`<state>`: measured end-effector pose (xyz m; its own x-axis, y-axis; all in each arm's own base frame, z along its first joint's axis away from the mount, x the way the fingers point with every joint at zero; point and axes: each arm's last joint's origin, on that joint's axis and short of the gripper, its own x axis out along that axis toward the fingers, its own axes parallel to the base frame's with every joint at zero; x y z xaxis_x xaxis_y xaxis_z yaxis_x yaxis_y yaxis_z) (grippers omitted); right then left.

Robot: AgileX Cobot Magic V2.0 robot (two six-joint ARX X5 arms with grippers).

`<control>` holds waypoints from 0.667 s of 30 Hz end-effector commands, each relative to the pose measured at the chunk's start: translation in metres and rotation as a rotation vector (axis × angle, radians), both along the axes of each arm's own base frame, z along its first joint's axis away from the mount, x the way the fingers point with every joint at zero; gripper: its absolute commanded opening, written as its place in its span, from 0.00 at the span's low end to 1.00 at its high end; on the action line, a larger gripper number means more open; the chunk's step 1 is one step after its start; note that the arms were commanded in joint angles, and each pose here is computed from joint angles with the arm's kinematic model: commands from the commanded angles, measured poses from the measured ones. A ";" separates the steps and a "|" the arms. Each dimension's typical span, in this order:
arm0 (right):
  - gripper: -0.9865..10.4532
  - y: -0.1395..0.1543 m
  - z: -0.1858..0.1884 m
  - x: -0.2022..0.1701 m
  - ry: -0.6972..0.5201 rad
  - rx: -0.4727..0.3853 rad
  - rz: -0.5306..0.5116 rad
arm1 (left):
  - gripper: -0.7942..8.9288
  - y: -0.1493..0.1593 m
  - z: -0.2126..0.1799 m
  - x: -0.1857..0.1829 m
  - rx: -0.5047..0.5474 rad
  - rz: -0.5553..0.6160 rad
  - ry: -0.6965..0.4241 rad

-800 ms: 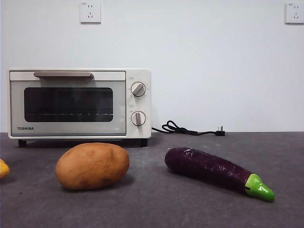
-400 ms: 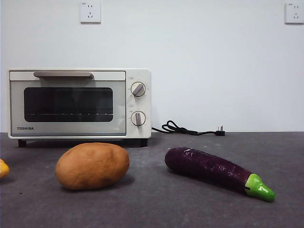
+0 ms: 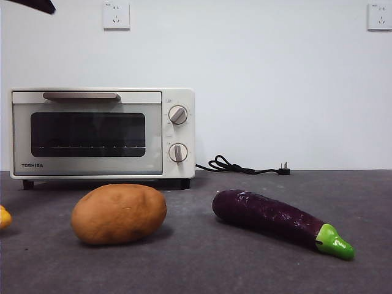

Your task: Take the eggplant from the table,put the eggplant in the oven

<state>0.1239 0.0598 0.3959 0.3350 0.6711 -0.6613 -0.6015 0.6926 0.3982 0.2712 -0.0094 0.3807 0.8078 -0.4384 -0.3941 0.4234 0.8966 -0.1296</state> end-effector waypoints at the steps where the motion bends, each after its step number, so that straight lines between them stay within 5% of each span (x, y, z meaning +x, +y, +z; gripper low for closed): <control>1: 0.64 0.001 0.001 0.001 -0.004 0.000 0.006 | 0.08 0.003 -0.006 0.022 0.036 -0.001 0.009; 20: 0.64 0.005 -0.002 0.013 -0.005 -0.005 0.001 | 0.08 0.011 -0.057 0.088 0.076 0.015 0.085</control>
